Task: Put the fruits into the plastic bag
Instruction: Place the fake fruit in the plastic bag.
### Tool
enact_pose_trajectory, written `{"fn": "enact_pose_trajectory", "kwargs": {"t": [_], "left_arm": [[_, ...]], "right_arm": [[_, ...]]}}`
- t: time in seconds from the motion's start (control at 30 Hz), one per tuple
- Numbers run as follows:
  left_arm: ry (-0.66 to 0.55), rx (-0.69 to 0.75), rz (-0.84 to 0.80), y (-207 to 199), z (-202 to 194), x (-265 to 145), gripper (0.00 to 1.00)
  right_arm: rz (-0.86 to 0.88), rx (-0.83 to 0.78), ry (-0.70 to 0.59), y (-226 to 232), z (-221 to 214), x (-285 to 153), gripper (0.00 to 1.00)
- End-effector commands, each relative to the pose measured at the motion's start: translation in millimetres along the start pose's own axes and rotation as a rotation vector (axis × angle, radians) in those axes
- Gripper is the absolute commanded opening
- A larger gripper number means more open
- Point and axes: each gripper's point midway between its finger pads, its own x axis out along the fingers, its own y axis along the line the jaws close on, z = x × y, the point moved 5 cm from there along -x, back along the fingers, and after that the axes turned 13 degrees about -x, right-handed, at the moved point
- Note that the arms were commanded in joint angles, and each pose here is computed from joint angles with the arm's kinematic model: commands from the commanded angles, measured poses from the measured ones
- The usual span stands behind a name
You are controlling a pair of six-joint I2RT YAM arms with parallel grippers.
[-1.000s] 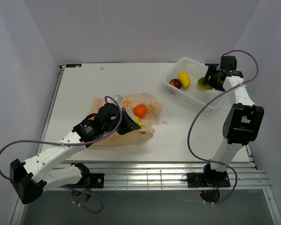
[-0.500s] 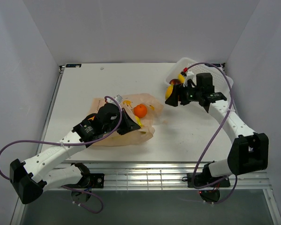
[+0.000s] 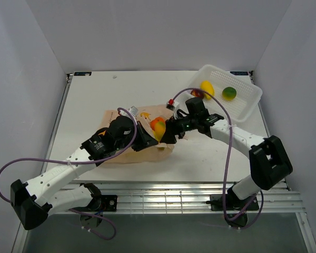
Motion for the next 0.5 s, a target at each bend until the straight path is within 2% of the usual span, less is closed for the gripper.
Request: {"fn": "enact_pose_trajectory", "kwargs": {"t": [0.0,0.17,0.23,0.27,0.3,0.33,0.4,0.43,0.47], "left_arm": [[-0.016,0.011,-0.063,-11.1,2.0,-11.7,0.00],[-0.010,0.009,-0.065,-10.7,1.0,-12.3,0.00],[-0.021,0.008,-0.066,-10.6,2.2,-13.7,0.00],[-0.023,0.008,-0.066,-10.0,2.0,-13.5,0.00],[-0.027,0.006,-0.065,-9.8,2.7,-13.8,0.00],[-0.030,0.006,-0.062,-9.7,3.0,-14.0,0.00],[-0.039,-0.001,-0.044,-7.5,3.7,-14.4,0.00],[-0.048,-0.010,-0.040,-7.0,5.1,-14.5,0.00],[-0.050,-0.011,-0.041,-7.1,4.9,-15.7,0.00]], "right_arm": [[0.073,-0.088,-0.040,0.1,24.7,20.5,0.32],[0.127,-0.137,-0.051,6.2,43.2,52.2,0.33],[0.132,-0.145,-0.044,11.2,46.5,67.5,0.36],[0.115,-0.179,-0.097,11.0,58.5,73.5,0.37],[0.088,-0.141,-0.109,8.7,59.7,79.6,0.39],[0.090,-0.136,-0.130,11.5,62.5,84.9,0.44],[0.074,-0.106,-0.158,7.3,68.4,94.4,0.47],[0.076,-0.100,-0.151,8.3,68.4,98.4,0.61],[0.074,-0.097,-0.142,7.4,69.0,100.2,0.67]]}}
